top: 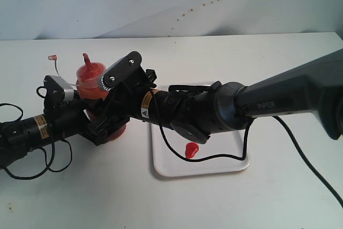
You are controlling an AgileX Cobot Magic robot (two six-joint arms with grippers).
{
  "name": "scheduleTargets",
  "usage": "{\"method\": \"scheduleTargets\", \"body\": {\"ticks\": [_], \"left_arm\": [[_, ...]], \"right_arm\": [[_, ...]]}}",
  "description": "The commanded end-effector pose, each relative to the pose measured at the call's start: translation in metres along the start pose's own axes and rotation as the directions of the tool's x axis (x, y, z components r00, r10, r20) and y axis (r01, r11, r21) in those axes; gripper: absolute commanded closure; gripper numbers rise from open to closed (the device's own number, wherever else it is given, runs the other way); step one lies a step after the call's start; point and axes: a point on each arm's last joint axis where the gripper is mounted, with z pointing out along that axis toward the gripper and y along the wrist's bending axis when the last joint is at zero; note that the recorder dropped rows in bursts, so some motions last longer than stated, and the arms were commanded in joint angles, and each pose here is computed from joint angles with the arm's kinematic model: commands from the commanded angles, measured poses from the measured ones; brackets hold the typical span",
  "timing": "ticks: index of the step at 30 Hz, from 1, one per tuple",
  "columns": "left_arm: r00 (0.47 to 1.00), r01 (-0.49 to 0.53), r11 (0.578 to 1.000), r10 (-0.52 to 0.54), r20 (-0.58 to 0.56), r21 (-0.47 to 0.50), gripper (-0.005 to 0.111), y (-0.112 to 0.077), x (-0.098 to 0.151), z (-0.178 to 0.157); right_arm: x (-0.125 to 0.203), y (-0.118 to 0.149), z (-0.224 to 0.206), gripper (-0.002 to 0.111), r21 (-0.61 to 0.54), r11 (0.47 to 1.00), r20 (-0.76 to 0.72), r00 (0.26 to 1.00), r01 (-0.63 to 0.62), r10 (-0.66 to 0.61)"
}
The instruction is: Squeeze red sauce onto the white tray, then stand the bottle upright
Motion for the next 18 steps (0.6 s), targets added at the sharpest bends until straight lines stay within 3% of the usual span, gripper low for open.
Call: {"method": "scheduleTargets", "body": {"ticks": [1,5,9,13,16,18], "left_arm": [[0.999,0.012,1.000,-0.012,0.045,0.001,0.002,0.000,-0.008,0.001],[0.999,0.006,1.000,-0.006,0.039,0.013,0.002,-0.001,-0.007,0.001],[0.999,-0.029,0.997,0.032,-0.036,0.077,0.002,-0.007,0.000,0.001],[0.990,-0.077,0.987,0.093,-0.102,0.144,0.002,-0.012,0.004,-0.001],[0.936,-0.194,0.967,0.233,-0.265,0.164,0.002,-0.011,-0.003,-0.010],[0.905,-0.202,0.971,0.236,-0.353,0.130,0.002,-0.008,-0.007,-0.015]], "right_arm": [[0.015,0.002,0.000,0.108,-0.002,1.000,-0.105,0.994,0.017,-0.017],[0.014,0.000,0.000,0.108,0.028,0.999,-0.099,0.995,-0.028,0.031],[0.014,-0.004,0.000,0.108,0.085,0.989,-0.084,0.988,-0.118,0.126],[0.014,-0.004,0.000,0.108,0.087,0.989,-0.086,0.988,-0.119,0.126],[0.014,-0.004,0.000,0.108,0.087,0.989,-0.086,0.988,-0.119,0.126],[0.014,-0.004,0.000,0.108,0.087,0.989,-0.086,0.988,-0.119,0.126]]}}
